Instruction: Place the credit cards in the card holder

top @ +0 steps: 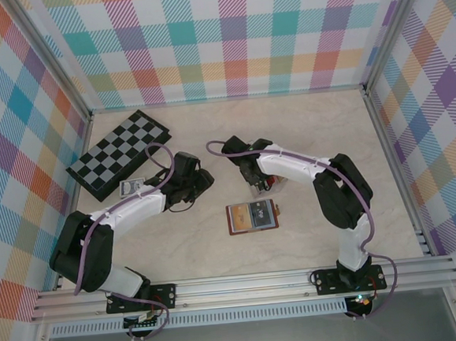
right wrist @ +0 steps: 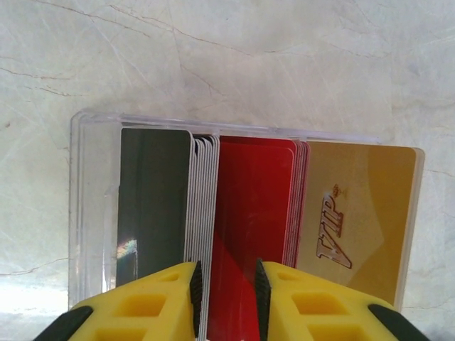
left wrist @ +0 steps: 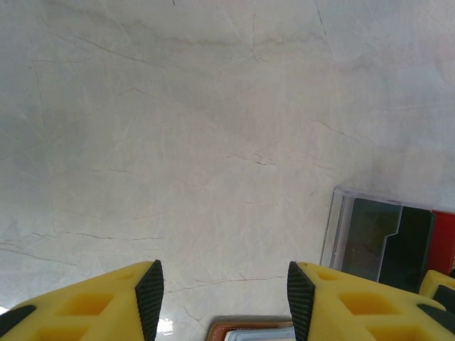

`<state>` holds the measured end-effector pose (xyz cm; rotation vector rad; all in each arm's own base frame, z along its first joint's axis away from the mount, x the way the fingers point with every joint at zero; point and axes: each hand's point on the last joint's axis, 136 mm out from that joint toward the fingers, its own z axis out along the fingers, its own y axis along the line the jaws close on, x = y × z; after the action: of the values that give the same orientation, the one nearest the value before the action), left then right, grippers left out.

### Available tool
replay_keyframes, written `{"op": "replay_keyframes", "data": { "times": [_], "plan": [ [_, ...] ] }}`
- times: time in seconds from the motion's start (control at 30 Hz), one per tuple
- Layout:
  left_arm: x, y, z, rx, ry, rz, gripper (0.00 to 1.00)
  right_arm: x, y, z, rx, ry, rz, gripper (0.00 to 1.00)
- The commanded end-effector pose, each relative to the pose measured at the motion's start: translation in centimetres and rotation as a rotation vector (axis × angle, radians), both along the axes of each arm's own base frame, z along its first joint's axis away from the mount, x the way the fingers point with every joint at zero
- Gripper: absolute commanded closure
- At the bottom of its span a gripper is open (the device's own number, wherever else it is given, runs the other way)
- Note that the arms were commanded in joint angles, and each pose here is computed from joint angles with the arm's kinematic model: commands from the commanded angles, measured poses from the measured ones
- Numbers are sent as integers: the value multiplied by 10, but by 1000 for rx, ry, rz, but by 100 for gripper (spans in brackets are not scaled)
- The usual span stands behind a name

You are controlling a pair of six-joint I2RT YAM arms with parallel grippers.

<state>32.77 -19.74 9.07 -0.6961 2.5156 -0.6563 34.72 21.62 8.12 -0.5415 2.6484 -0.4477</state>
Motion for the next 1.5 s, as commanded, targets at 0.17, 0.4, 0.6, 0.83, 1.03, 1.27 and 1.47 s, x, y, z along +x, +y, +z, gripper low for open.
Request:
{"op": "replay_keyframes", "data": {
  "times": [0.17,0.4,0.6,0.83,1.03,1.27,1.47],
  "plan": [
    [3,-1,0,-12,5,5,49,-1,11,-7,57,36,-4,63],
    [2,0,-1,-10,11,4,49,-1,10,-16,45,53,-19,60],
    [3,-2,-2,-9,14,-1,49,-2,18,15,121,24,-13,58],
    [4,-2,-2,-15,13,0,49,2,21,16,131,16,4,55],
    [2,-1,-2,-12,11,3,49,1,20,-8,99,46,1,57],
    [2,-2,-1,-15,12,0,49,1,11,-32,29,65,-7,57],
    [2,-1,-1,-15,13,0,49,3,3,-26,-15,36,2,64]
  ]
}}
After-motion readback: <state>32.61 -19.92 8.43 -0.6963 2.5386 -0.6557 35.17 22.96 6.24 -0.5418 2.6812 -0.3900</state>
